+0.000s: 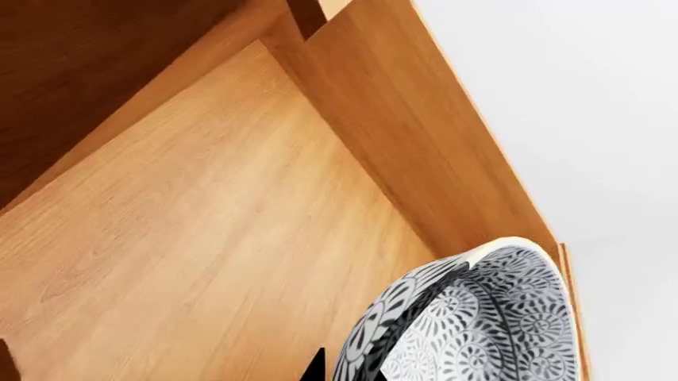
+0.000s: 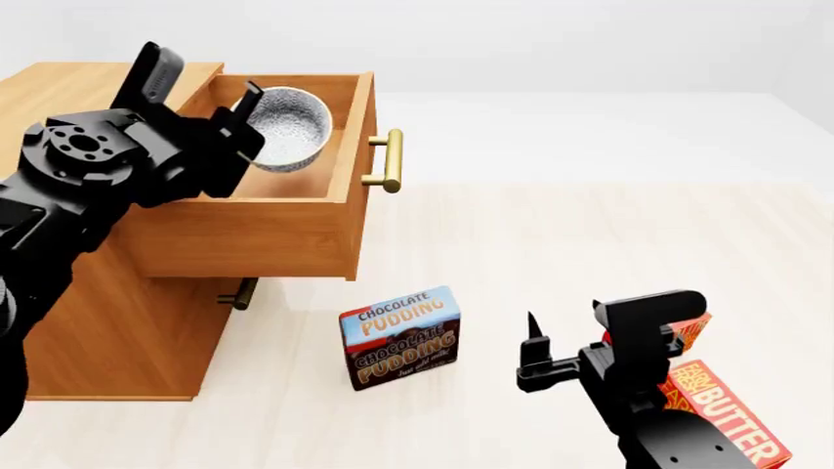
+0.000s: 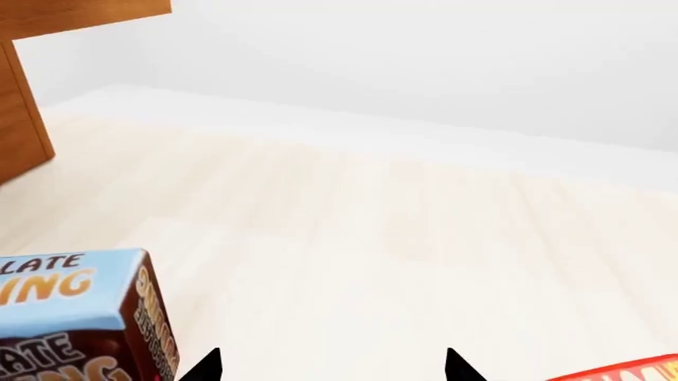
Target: Put the bowl in the top drawer of the cabinet.
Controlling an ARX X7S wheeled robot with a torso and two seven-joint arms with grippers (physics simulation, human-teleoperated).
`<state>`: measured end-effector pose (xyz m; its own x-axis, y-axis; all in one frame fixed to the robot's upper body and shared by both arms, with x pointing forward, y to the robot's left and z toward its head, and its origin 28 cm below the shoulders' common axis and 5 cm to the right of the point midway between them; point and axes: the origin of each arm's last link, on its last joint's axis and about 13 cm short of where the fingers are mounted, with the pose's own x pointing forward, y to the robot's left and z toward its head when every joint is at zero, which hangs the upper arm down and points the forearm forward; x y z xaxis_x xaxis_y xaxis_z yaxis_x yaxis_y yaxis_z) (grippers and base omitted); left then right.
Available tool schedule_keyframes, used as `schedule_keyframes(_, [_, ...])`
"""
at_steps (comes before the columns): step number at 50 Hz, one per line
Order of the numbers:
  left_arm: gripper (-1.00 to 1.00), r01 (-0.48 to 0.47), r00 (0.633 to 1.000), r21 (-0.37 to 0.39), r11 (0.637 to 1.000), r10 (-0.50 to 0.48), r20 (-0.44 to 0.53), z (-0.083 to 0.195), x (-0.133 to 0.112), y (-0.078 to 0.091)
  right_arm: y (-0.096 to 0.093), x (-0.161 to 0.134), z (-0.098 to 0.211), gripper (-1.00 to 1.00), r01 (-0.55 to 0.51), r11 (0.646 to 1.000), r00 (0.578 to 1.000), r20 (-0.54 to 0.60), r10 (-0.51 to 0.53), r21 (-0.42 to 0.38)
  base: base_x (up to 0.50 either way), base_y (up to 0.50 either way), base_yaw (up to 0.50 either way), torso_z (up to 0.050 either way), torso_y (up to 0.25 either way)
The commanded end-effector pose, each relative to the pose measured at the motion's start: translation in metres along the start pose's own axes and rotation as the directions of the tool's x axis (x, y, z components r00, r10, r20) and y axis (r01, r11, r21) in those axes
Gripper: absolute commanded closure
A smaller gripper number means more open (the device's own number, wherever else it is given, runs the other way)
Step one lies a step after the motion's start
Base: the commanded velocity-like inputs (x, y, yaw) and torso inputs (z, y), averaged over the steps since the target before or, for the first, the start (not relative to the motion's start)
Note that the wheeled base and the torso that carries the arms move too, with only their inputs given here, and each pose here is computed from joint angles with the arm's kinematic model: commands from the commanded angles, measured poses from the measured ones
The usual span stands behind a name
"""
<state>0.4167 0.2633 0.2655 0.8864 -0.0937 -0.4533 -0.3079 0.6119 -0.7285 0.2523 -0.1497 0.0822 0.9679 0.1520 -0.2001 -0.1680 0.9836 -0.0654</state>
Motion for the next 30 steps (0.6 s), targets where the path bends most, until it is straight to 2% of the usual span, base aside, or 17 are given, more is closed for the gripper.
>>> schedule_keyframes(1, [1.00,-0.041,0.999,-0.029,0.999,0.041,0.004,-0.0022,0.0030,0.0035,-0.0010,-0.0011,-0.0017,-1.00,0.003,1.000,1.000,-0.002,-0.003,-0.002,0.00,0.00,0.00,0.000,0.000])
schedule_keyframes(17, [1.00,-0.076,0.997,-0.055,0.996,0.077,0.018,-0.0053,0.0070,0.0064,-0.0017,-0.0013,-0.0035,-1.00,0.003,1.000,1.000,-0.006,-0.003,-0.002,0.00,0.00,0.00,0.000,0.000])
schedule_keyframes(18, [-1.00,-0.077,0.997,-0.054,0.996,0.078,0.019,-0.0055,0.0071,0.0060,-0.0017,-0.0013,-0.0034,-1.00,0.003,1.000,1.000,-0.006,-0.003,-0.002,0.00,0.00,0.00,0.000,0.000])
schedule_keyframes(30, [-1.00,-0.065,0.998,-0.036,0.997,0.066,0.025,-0.0051,0.0063,0.0033,-0.0026,-0.0011,-0.0025,-1.00,0.007,1.000,1.000,-0.005,-0.007,-0.001,0.00,0.00,0.00,0.000,0.000])
